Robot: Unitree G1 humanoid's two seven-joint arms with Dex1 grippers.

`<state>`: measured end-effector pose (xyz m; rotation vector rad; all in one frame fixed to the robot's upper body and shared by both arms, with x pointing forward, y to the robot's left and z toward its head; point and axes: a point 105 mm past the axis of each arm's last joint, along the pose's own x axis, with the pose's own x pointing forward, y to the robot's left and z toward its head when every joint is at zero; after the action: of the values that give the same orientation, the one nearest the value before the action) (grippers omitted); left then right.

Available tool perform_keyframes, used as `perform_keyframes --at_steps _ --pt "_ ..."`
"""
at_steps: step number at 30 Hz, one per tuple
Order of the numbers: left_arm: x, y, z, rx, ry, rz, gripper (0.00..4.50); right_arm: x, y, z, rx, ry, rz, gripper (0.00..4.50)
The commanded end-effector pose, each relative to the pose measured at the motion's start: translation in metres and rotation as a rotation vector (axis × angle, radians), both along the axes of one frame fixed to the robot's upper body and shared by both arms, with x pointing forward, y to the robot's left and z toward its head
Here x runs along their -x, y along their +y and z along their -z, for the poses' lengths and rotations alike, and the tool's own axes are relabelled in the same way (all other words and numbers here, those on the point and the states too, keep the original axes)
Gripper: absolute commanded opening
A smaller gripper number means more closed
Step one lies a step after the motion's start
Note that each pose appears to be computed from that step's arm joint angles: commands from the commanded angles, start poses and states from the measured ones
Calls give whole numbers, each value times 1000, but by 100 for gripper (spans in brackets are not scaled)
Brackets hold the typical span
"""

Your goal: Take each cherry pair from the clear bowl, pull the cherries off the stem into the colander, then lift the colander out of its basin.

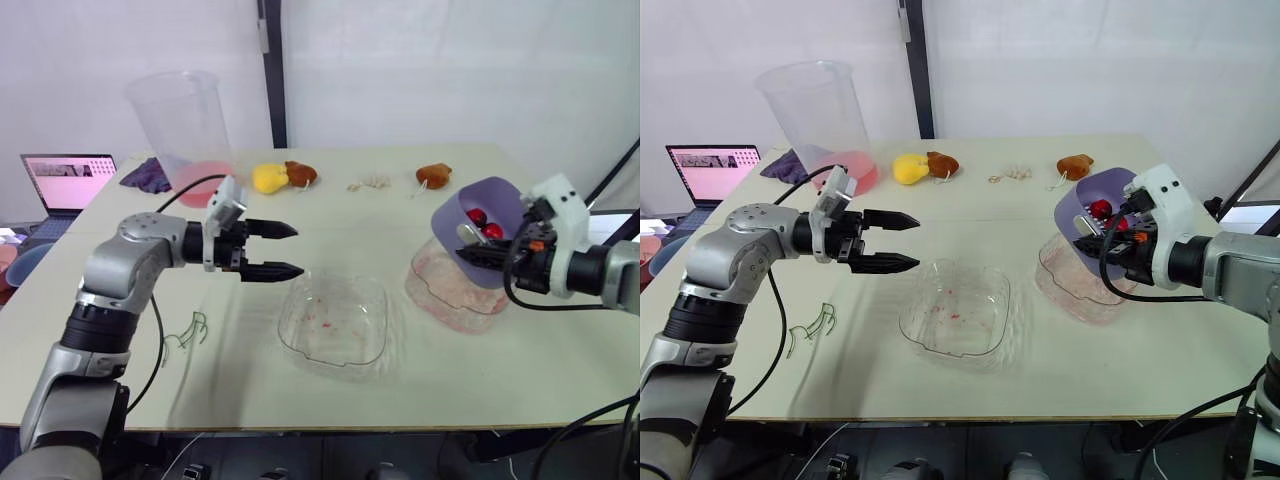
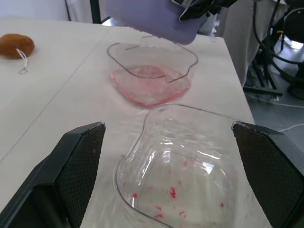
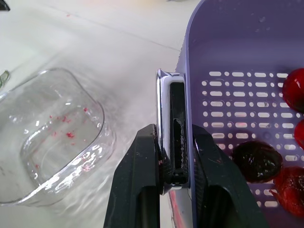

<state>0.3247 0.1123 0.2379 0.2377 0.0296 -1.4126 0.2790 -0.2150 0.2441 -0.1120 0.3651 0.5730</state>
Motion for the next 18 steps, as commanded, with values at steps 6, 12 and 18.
perform_keyframes --at_steps 6,12,18 --pt "1 11 -10 25 -46 -47 450 -1 6 -12 24 -45 -33 24" --pt "-8 24 -15 131 -39 -136 450 -6 4 -14 82 -50 -50 24" --pt "-8 54 -16 258 -27 -249 450 -18 28 -29 251 -85 -230 24"
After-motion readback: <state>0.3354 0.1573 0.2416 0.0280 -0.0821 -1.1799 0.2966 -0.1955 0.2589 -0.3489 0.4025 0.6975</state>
